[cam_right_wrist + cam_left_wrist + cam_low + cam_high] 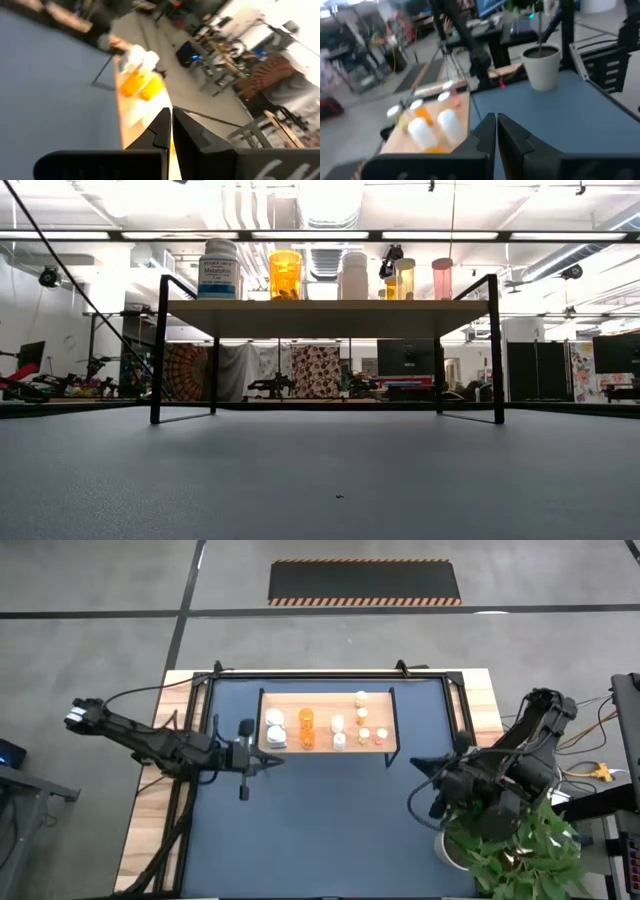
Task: Pick and place medicine bottles onto shelf by color
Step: Return to Home Position
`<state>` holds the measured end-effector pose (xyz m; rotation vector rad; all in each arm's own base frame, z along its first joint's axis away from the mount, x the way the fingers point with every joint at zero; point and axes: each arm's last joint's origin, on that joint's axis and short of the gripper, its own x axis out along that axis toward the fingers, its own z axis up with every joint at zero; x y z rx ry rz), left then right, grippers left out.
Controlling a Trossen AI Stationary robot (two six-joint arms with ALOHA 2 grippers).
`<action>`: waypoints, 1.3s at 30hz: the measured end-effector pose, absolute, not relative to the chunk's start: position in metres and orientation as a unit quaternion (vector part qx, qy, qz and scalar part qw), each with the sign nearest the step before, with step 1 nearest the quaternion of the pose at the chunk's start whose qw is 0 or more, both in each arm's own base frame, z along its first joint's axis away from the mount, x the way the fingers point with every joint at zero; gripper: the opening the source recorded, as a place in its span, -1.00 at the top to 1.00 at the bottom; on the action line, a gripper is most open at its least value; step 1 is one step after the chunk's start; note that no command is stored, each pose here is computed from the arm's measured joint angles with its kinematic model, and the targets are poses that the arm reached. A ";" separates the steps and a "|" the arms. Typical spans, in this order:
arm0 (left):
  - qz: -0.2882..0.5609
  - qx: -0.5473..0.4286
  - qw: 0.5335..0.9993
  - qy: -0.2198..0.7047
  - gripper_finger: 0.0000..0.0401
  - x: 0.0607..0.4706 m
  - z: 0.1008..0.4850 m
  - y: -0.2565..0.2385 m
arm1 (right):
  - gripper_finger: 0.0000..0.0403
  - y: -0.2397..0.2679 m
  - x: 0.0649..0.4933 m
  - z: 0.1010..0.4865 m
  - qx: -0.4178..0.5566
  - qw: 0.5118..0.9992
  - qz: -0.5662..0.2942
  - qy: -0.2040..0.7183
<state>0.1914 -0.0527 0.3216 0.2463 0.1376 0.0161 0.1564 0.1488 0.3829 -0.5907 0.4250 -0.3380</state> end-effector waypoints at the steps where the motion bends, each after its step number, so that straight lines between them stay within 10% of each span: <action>1: 0.006 0.128 0.990 0.059 1.00 0.193 0.320 -0.055 | 0.96 0.145 0.155 0.384 -0.279 0.924 -0.176 0.193; 9: 0.032 0.117 0.993 0.015 1.00 0.195 0.324 -0.056 | 0.96 0.106 0.124 0.407 -0.169 0.945 -0.263 0.094; 18: 0.039 0.125 0.991 0.006 1.00 0.201 0.304 -0.056 | 0.96 0.085 0.103 0.387 -0.134 0.979 -0.137 0.067; 24: 0.045 0.117 0.991 -0.041 1.00 0.201 0.311 -0.055 | 0.96 0.083 0.105 0.386 -0.128 0.980 0.069 -0.134; 39: 0.037 0.128 0.991 -0.009 1.00 0.202 0.303 -0.056 | 0.96 0.035 0.098 0.352 -0.142 0.973 -0.002 -0.182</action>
